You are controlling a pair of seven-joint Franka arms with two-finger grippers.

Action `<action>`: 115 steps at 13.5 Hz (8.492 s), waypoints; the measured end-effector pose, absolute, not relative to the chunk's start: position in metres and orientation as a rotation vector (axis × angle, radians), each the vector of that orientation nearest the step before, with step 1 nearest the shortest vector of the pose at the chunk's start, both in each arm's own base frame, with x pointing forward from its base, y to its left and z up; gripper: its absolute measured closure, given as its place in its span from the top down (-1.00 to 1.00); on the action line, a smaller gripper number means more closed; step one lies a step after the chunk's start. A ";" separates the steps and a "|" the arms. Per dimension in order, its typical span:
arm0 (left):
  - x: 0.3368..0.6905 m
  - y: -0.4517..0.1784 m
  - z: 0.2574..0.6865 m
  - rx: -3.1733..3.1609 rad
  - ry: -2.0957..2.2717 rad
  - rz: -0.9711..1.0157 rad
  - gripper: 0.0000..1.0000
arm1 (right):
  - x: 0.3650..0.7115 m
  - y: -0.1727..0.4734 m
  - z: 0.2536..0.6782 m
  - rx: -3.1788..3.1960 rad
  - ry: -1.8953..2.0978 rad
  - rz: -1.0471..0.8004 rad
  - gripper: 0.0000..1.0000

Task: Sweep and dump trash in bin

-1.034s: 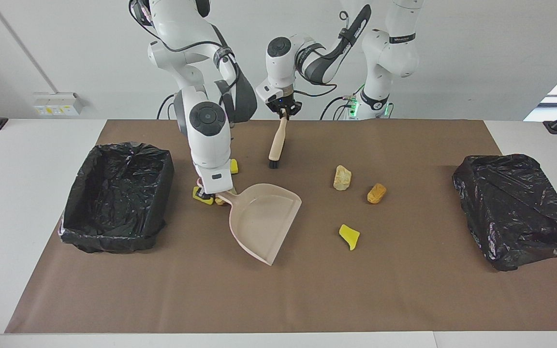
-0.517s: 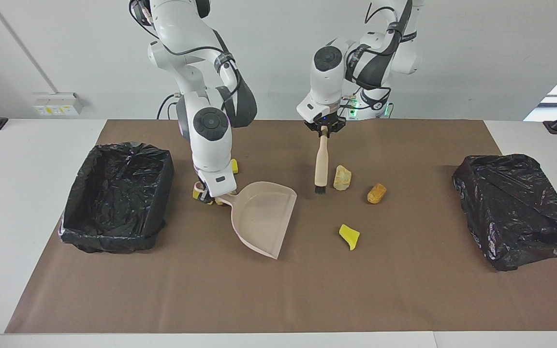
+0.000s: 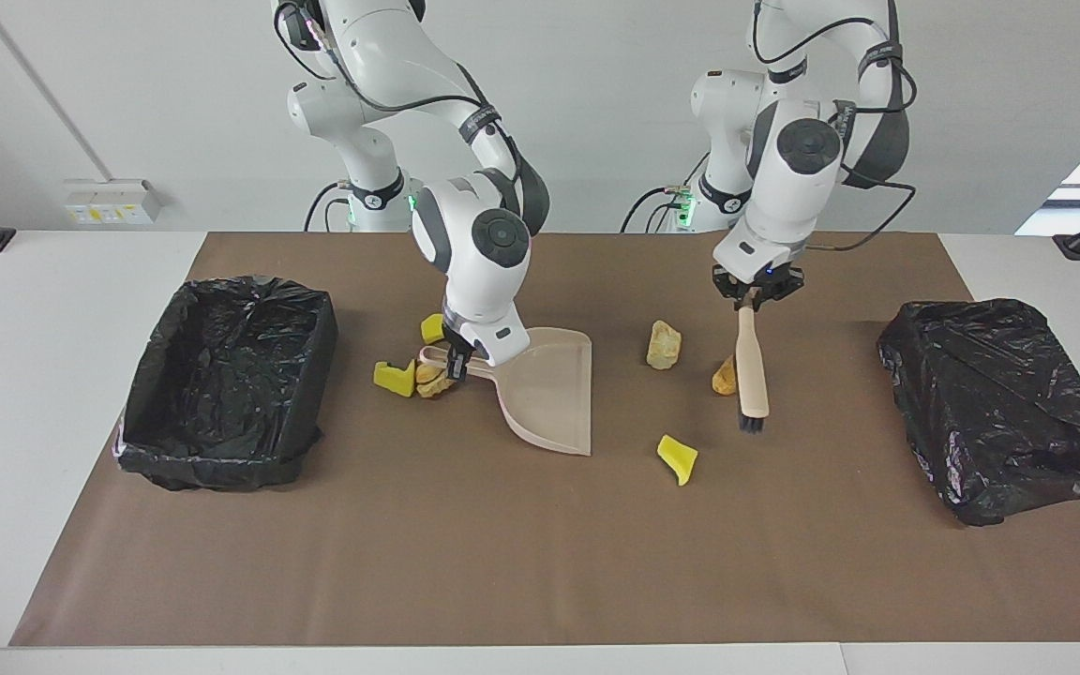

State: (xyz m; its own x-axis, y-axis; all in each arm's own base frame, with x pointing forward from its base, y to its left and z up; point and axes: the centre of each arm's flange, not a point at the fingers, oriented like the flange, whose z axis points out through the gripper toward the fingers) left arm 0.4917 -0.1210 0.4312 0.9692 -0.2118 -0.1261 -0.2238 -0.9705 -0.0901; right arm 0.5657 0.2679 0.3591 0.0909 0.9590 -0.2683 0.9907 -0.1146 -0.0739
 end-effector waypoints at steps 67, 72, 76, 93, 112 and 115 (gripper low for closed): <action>0.527 -0.238 0.364 -2.783 1.331 0.478 -0.48 | 0.476 0.309 0.351 2.471 1.708 -0.460 -0.36; 0.464 -0.277 0.370 -2.736 1.302 0.546 -0.48 | 0.476 0.309 0.351 2.471 1.708 -0.460 -0.36; 0.433 -0.311 0.383 -2.757 1.194 0.554 -0.48 | 0.476 0.309 0.351 2.471 1.708 -0.461 -0.36; 0.438 -0.264 0.433 -2.982 0.666 0.424 -0.48 | 0.476 0.309 0.351 2.472 1.708 -0.460 -0.36; 0.460 -0.359 0.402 -3.308 0.658 0.139 -0.48 | 0.476 0.309 0.351 2.472 1.708 -0.460 -0.36; 0.473 -0.369 0.399 -3.319 0.656 0.109 -0.48 | 0.476 0.309 0.351 2.472 1.707 -0.460 -0.36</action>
